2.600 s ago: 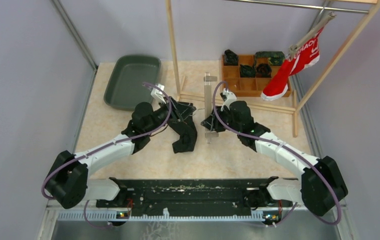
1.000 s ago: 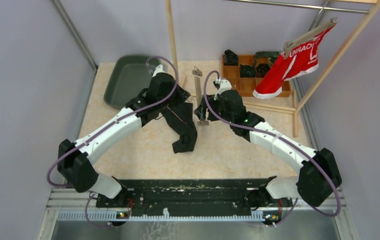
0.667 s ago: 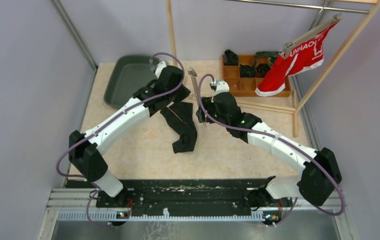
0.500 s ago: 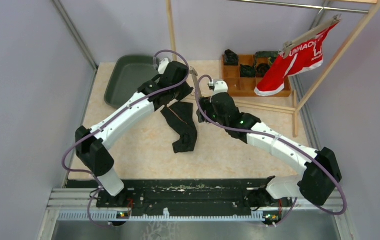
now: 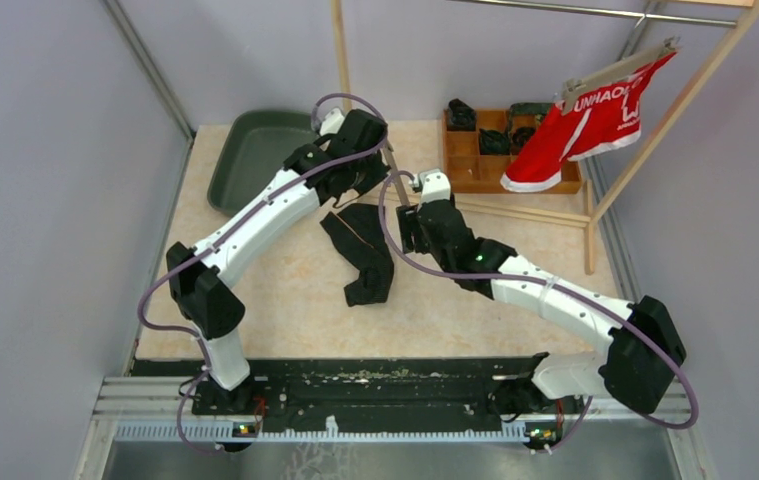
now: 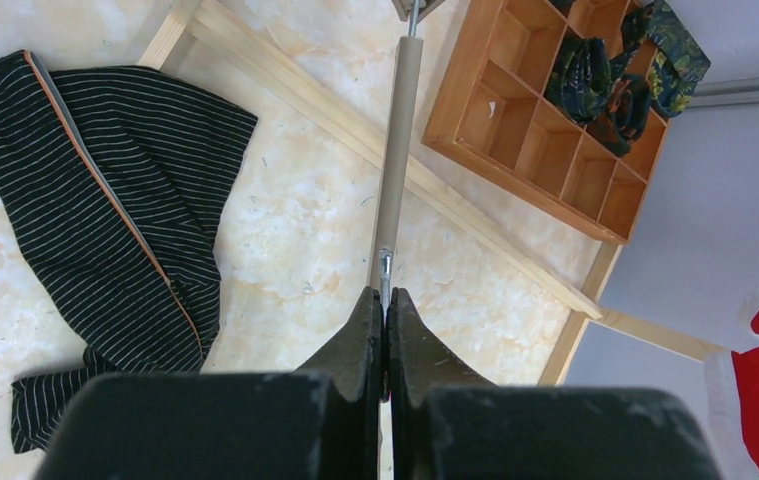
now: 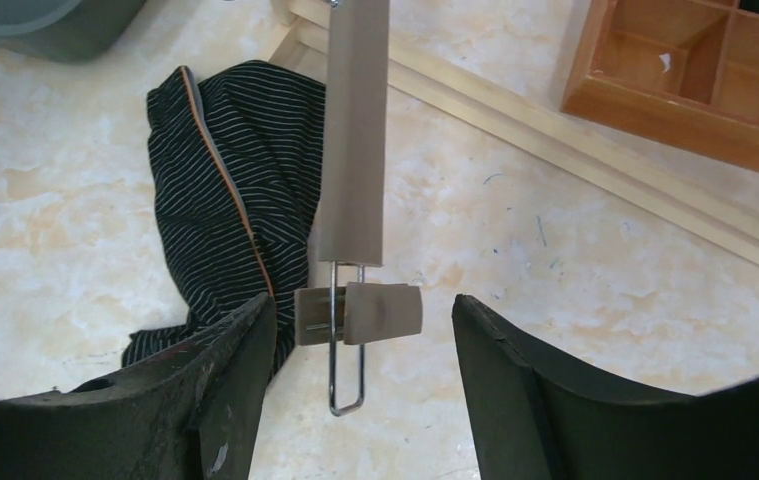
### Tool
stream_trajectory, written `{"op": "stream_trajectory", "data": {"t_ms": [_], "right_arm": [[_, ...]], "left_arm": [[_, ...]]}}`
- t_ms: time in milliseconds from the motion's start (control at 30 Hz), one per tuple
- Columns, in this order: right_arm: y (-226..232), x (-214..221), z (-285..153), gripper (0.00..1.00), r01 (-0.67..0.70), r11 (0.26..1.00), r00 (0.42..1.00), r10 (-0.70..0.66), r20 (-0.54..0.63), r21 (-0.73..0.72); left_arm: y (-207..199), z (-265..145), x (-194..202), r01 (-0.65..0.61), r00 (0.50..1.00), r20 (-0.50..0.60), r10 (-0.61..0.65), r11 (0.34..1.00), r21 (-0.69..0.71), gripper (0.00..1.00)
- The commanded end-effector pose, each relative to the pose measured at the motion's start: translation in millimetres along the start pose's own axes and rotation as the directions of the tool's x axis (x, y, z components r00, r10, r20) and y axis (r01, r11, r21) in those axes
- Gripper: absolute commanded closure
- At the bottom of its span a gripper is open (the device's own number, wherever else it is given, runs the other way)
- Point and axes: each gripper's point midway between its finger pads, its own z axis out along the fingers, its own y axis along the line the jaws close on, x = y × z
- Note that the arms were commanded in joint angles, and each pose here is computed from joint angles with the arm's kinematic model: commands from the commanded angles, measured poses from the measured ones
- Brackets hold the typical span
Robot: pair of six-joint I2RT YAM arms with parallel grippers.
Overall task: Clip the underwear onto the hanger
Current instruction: Adjust the hanger at the center of the board.
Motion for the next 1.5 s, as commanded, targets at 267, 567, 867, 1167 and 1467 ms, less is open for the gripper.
{"op": "stream_trajectory", "data": {"t_ms": [267,567,867,1167,1467], "right_arm": [[-2.8,-30.9,-4.1,0.36,0.045,0.999,0.992,-0.046,0.121,0.011],[11.6,-25.2,-0.1,0.37,0.106,0.994,0.99,-0.104,0.098,-0.01],[12.8,-18.1,0.1,0.39,0.138,0.99,0.985,-0.138,0.1,0.01],[9.0,-13.6,4.0,0.43,0.178,0.983,0.98,-0.182,0.081,0.054],[8.6,-8.3,7.5,0.44,0.212,0.973,0.973,-0.219,0.069,0.09]], "left_arm": [[-4.4,-7.0,-6.1,0.049,0.999,0.014,-0.048,0.998,-0.032,1.0],[-9.0,-4.3,-6.0,0.057,0.998,0.011,-0.057,0.998,-0.029,1.0],[-12.9,-2.6,-6.3,0.055,0.998,0.008,-0.054,0.998,-0.028,1.0],[-15.7,-2.6,-6.6,0.056,0.998,0.006,-0.056,0.998,-0.022,1.0],[-18.9,-3.3,-7.6,0.057,0.998,0.006,-0.057,0.998,-0.012,1.0]]}}
